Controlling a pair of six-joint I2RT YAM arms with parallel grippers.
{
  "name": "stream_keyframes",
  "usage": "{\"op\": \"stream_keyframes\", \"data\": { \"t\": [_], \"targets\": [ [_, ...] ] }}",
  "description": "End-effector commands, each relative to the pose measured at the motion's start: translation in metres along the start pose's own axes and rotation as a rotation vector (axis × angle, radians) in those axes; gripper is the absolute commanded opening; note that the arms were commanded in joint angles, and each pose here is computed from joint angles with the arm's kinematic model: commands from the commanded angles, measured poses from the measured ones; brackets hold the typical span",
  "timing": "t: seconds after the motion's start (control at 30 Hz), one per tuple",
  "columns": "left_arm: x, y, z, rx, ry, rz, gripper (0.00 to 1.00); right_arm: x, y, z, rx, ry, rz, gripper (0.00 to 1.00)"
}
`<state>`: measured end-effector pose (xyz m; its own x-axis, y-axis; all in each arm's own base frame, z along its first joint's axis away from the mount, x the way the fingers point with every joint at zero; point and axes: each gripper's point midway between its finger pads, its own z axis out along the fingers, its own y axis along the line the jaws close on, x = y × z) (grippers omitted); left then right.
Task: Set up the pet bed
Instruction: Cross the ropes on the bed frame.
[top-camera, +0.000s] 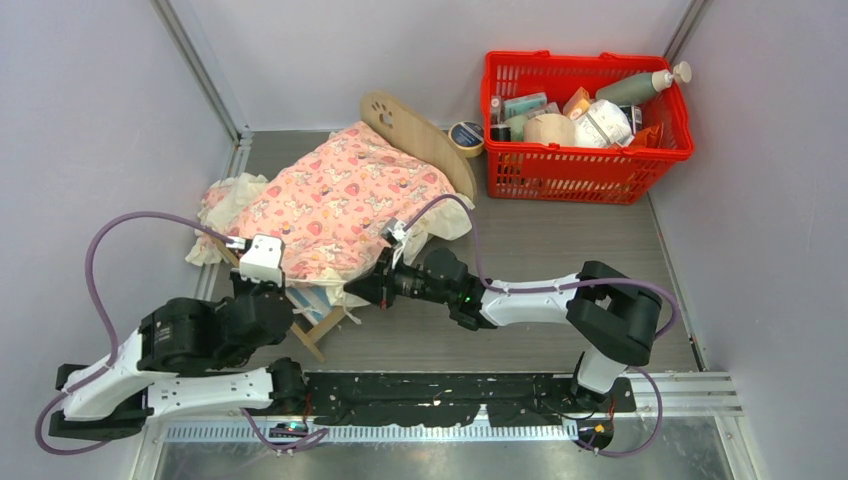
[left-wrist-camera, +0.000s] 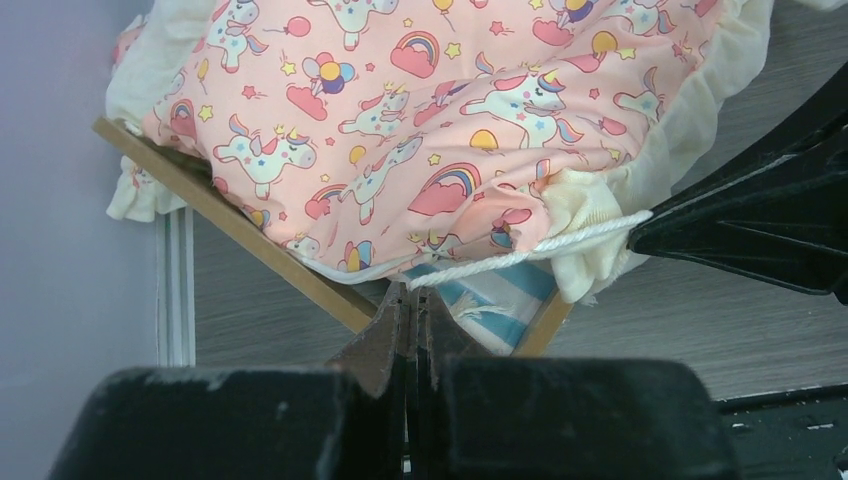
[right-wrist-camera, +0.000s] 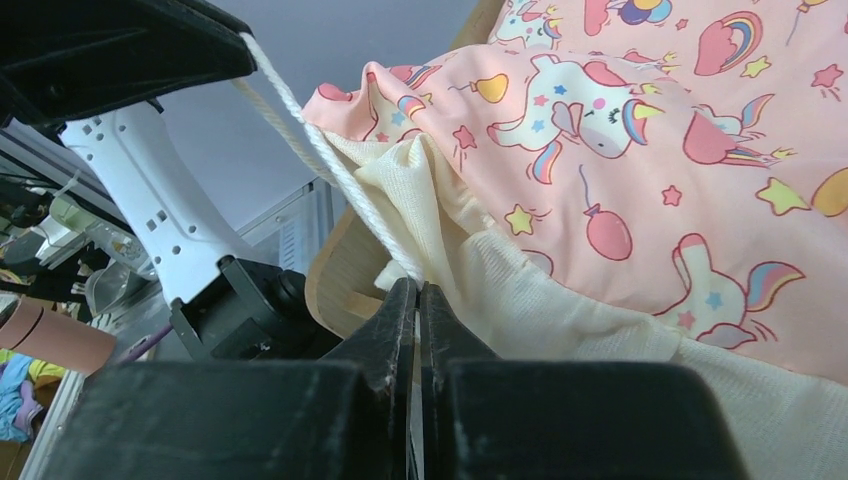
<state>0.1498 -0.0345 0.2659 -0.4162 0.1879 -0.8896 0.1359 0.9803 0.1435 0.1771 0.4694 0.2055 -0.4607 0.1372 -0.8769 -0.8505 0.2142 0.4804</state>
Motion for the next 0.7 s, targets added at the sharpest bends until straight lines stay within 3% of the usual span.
{"op": "stream_keyframes", "data": {
  "t": [0.0, 0.2, 0.5, 0.67],
  "targets": [
    [-0.019, 0.031, -0.013, -0.027, -0.060, 0.041, 0.00, 0.003, -0.005, 0.004, 0.019, 0.021, -0.009, 0.05],
    [-0.040, 0.018, -0.023, 0.125, -0.117, 0.118, 0.00, 0.003, 0.004, 0.011, -0.005, 0.025, -0.009, 0.05],
    [-0.021, -0.026, -0.011, 0.259, -0.093, 0.215, 0.00, 0.007, 0.008, 0.013, -0.002, 0.039, -0.016, 0.05],
    [-0.020, -0.050, -0.006, 0.329, -0.082, 0.385, 0.00, 0.009, 0.005, 0.012, 0.009, 0.041, -0.018, 0.07]
  ]
}}
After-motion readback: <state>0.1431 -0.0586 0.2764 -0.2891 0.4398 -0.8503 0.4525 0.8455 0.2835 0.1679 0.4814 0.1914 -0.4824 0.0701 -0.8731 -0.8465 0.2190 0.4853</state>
